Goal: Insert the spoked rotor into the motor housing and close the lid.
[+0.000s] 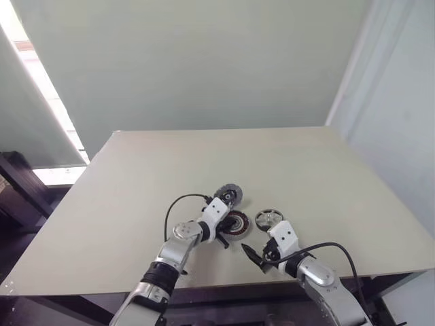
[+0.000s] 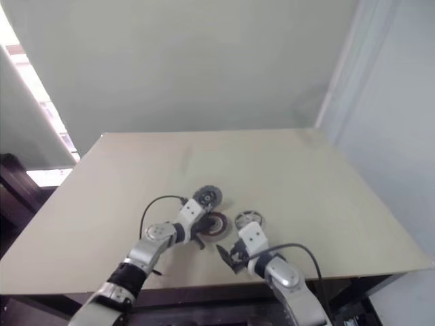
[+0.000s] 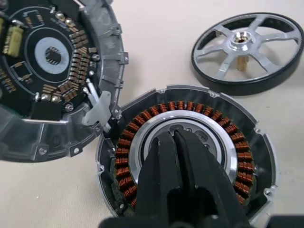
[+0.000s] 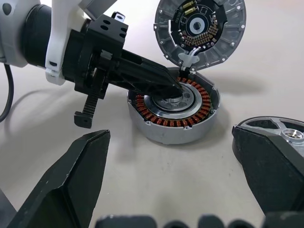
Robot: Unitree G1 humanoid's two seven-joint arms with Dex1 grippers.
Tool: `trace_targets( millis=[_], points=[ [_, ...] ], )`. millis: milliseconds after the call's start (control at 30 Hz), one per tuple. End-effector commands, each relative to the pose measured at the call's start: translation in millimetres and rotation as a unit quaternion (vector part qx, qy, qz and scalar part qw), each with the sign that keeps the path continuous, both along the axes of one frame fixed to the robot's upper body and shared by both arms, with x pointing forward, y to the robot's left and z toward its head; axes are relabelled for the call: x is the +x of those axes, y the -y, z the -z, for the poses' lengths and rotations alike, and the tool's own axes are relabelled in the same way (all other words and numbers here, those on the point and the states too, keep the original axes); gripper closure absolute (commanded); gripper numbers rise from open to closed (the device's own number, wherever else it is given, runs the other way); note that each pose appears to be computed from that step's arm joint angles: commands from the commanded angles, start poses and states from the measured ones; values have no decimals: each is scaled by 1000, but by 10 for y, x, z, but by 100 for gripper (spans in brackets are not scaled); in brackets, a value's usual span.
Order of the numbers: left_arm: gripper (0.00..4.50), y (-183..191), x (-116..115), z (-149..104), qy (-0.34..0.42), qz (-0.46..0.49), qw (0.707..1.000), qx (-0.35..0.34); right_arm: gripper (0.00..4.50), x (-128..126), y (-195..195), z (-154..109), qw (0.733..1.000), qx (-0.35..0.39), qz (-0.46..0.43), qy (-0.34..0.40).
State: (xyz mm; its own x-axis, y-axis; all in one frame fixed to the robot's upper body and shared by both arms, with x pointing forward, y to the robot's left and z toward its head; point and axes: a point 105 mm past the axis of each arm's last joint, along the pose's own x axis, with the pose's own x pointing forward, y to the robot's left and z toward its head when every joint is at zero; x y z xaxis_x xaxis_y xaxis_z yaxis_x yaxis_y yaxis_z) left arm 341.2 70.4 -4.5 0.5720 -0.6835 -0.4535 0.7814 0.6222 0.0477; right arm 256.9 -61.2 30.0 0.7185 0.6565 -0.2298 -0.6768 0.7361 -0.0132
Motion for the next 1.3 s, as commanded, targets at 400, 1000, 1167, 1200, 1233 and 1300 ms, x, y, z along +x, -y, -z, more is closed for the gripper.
trace_targets(
  millis=[400, 1000, 1167, 1200, 1233, 1300],
  points=[
    [446, -56, 22, -196, 10, 2, 1000, -15, 0, 47, 0, -172, 999, 8, 4, 33],
    [446, -196, 148, -402, 32, -45, 995, -80, 0, 53, -19, -155, 999, 8, 1, 31],
    [446, -314, 127, -379, 33, -52, 994, -92, 0, 45, -12, -151, 1000, 7, 0, 29],
    [446, -360, 126, -363, 33, -58, 994, -91, 0, 42, -13, -151, 1000, 6, -3, 30],
    [446, -400, 109, -323, 22, -59, 995, -81, 0, 40, -14, -150, 1000, 5, -6, 31],
    [446, -436, 80, -303, 18, -57, 995, -82, 0, 40, -17, -151, 999, 3, -10, 32]
  ],
)
